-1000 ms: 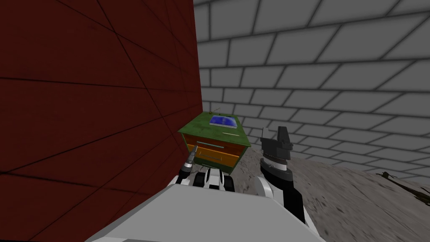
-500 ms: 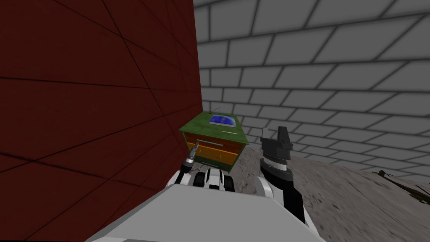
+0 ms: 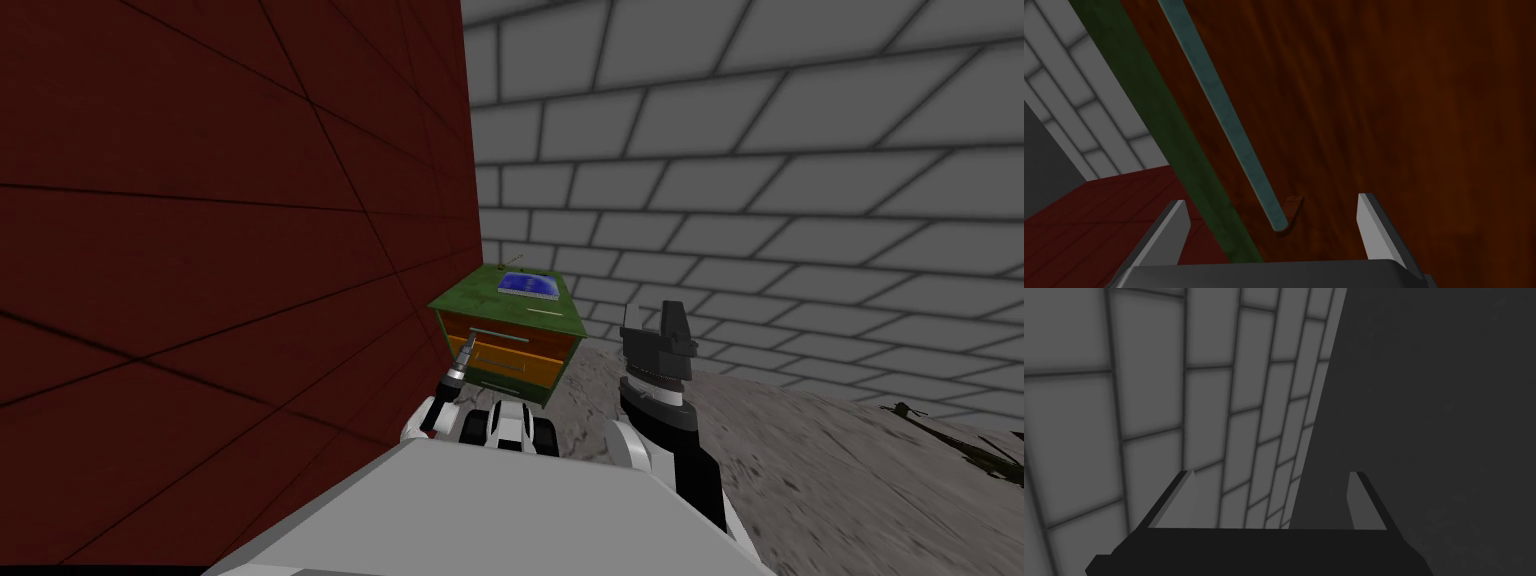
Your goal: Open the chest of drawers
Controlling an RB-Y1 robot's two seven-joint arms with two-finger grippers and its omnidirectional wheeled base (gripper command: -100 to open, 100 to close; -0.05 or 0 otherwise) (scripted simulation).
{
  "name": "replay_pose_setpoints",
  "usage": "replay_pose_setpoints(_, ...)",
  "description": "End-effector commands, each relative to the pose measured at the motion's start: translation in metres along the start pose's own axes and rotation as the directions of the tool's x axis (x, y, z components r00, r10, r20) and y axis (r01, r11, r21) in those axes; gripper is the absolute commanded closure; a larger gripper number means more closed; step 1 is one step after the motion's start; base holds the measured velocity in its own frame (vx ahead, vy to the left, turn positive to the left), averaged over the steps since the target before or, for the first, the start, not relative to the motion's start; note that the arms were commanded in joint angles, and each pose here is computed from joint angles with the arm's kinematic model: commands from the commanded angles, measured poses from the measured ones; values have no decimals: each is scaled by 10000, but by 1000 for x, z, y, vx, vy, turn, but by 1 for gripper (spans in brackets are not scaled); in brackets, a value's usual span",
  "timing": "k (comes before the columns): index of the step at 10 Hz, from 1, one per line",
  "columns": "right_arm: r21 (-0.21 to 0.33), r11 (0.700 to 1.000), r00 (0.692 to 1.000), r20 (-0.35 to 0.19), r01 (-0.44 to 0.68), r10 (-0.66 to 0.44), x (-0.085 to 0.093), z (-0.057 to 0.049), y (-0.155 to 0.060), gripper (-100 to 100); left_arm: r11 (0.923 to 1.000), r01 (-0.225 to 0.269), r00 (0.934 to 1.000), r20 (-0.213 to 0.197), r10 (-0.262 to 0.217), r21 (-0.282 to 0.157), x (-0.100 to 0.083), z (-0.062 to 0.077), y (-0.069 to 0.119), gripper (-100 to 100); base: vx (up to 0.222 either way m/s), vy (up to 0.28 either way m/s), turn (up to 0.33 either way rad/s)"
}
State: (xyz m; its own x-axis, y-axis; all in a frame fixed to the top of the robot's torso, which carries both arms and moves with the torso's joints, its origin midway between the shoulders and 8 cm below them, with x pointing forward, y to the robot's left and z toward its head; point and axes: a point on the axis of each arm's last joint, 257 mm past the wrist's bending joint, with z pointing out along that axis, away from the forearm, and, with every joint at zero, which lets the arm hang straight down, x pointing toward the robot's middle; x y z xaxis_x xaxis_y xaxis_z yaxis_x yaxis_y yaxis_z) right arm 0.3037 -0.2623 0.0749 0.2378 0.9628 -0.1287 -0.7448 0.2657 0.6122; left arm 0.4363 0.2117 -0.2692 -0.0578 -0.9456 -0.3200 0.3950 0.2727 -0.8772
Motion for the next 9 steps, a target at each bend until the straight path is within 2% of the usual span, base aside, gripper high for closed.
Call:
replay_pose_setpoints(1, 0, 10000, 10000, 0, 0, 0, 0, 0, 0, 0, 9998, 48, 10000, -17, -48, -179, 0, 12, 3, -100, -40, -19, 3)
replay_pose_setpoints(9, 0, 10000, 10000, 0, 0, 0, 0, 0, 0, 0, 9963, 102, 9998, -135, -114, -853, 0, 54, 12, -100, -53, -17, 4)
